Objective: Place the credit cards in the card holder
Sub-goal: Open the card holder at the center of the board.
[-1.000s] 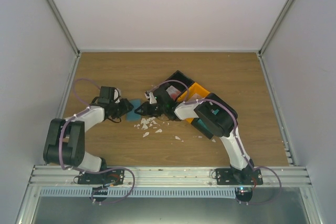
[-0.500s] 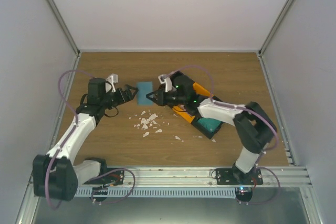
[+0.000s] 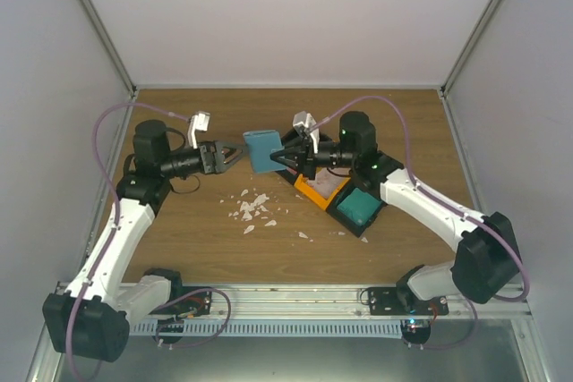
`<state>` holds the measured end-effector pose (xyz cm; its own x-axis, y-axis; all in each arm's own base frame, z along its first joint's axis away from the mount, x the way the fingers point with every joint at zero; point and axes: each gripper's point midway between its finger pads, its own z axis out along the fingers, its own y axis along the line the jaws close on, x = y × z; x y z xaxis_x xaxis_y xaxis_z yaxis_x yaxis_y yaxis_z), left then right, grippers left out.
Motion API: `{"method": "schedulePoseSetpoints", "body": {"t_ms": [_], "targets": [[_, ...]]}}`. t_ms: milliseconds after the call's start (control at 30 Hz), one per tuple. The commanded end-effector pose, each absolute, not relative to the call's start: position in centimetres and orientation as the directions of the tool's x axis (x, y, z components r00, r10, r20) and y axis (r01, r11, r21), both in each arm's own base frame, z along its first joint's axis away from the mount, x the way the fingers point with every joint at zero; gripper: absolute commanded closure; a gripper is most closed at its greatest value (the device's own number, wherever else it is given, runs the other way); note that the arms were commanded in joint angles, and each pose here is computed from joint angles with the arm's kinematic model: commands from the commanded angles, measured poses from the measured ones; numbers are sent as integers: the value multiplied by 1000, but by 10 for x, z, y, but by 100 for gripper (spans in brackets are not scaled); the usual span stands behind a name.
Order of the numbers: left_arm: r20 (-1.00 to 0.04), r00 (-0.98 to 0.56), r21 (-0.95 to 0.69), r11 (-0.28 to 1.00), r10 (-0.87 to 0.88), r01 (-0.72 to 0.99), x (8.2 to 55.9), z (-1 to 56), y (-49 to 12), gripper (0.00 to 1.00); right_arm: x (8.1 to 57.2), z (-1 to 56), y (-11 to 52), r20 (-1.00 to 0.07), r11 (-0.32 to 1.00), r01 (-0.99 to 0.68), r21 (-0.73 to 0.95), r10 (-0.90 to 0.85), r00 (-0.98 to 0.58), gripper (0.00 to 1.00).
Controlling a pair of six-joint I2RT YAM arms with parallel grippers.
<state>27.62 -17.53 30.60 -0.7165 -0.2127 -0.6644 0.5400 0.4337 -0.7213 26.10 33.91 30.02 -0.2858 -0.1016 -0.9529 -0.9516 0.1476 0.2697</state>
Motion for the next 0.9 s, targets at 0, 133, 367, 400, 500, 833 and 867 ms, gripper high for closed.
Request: {"method": "schedulePoseSetpoints", "body": {"t_ms": [0,133,367,400,500,833,867], "targets": [[-672,-702,-735,330,-237,592,251,362,-180,1,267,328,343,-990,175,-984,15,-135,-39,99],[-632,-721,-772,317,-285,551,238,388,-177,1,295,336,354,-964,300,-928,-220,-216,158,100],[-483,-829,-862,316,-283,395,242,371,-176,1,296,347,367,-727,343,-641,-686,-308,614,100],[-471,-833,-869,316,-289,382,244,370,-174,1,292,351,367,-675,356,-576,-735,-311,669,99],[-433,-846,-887,316,-310,338,251,365,-169,1,283,357,368,-560,366,-445,-817,-323,763,99],[-283,-897,-946,252,-340,203,272,352,-162,1,246,366,390,-268,392,-107,-914,-383,884,100],[-282,-900,-947,245,-333,206,273,352,-163,1,244,365,392,-249,385,-90,-919,-386,889,100]]}}
